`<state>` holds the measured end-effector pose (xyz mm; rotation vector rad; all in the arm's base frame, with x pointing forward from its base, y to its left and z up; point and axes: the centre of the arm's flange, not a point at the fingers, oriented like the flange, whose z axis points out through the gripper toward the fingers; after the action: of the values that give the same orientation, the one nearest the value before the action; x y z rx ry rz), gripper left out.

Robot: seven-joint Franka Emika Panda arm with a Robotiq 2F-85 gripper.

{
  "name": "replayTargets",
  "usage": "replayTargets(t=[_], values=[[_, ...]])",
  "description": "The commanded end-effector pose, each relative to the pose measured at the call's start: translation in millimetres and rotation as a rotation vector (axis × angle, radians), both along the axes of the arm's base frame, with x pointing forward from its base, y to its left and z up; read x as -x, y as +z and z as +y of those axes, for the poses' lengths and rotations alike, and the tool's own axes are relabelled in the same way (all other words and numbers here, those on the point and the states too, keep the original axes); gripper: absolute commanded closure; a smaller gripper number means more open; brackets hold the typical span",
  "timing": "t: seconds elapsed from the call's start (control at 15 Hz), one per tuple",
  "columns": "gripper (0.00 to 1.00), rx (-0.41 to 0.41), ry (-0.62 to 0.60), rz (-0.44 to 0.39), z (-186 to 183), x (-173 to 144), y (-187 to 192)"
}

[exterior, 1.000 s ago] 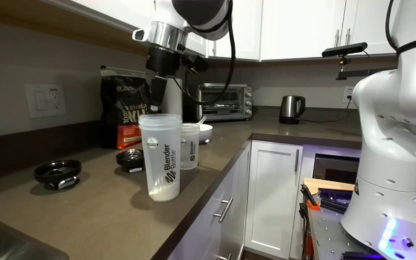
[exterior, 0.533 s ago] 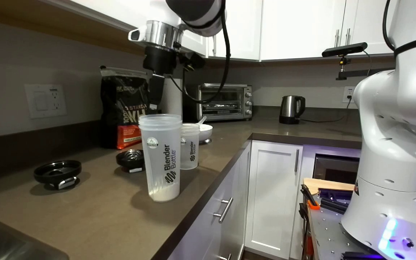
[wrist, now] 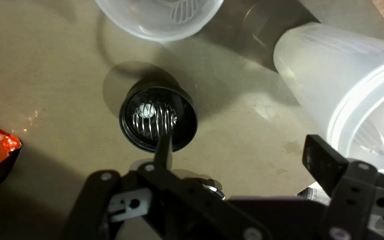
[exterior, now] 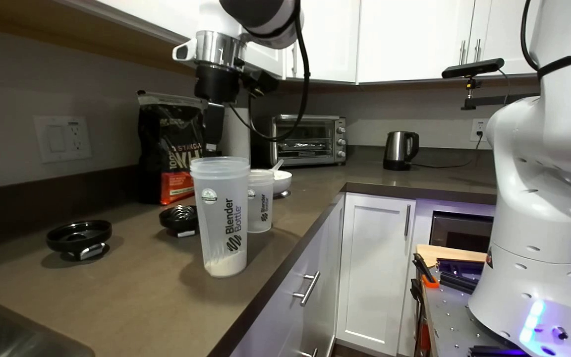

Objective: Take the silver object from the black lid and place it in the clear cup at the right

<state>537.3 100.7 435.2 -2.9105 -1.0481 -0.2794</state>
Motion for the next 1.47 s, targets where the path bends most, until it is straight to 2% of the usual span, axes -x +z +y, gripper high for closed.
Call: replayTargets(t=[0.0, 0.2, 0.73, 1.4], values=[[0.00, 0.000, 0.001, 0.001, 1, 0, 0], [0.00, 0.000, 0.004, 0.001, 2, 0, 0], [0.00, -0.001, -0.009, -0.091, -11, -21, 0], [0.00, 0.013, 0.034, -0.079, 8, -62, -41]])
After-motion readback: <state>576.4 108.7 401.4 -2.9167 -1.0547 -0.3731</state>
